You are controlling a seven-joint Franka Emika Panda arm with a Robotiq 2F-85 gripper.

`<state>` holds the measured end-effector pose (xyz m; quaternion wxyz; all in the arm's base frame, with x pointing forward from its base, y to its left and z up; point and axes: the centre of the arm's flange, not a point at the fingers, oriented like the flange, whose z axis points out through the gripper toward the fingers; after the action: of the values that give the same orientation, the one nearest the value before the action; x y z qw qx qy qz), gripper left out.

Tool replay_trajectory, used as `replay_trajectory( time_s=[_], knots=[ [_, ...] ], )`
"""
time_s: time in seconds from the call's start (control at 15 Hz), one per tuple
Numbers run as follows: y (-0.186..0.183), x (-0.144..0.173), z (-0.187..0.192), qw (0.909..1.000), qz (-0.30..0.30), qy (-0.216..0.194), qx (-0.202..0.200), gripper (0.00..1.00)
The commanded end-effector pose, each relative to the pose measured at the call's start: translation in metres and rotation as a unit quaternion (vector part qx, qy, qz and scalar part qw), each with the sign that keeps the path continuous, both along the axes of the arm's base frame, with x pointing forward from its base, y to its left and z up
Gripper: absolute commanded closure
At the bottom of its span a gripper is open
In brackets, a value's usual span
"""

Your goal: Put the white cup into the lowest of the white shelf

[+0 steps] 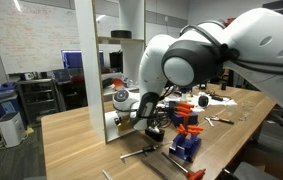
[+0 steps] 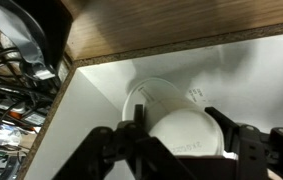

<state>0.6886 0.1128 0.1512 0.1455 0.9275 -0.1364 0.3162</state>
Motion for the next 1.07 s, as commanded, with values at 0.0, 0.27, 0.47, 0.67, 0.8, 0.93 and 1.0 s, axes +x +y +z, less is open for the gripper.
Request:
replay_trajectory(
  time_s=[0.0, 0.27, 0.47, 0.67, 0.8, 0.93, 1.0],
  knots=[
    [-0.002, 0.024, -0.007, 0.9999, -0.005, -0.007, -0.01, 0.69],
    [-0.011, 0.034, -0.008, 0.9998, -0.015, 0.002, -0.012, 0.69],
    [-0.018, 0.042, -0.011, 0.9996, -0.024, 0.01, -0.015, 0.69],
    [-0.022, 0.045, -0.009, 0.9993, -0.028, 0.014, -0.018, 0.69],
    [-0.024, 0.048, -0.01, 0.9992, -0.03, 0.016, -0.021, 0.69],
    [-0.026, 0.049, -0.01, 0.9991, -0.03, 0.02, -0.023, 0.69],
    [-0.026, 0.05, -0.009, 0.999, -0.028, 0.027, -0.023, 0.69]
  ],
)
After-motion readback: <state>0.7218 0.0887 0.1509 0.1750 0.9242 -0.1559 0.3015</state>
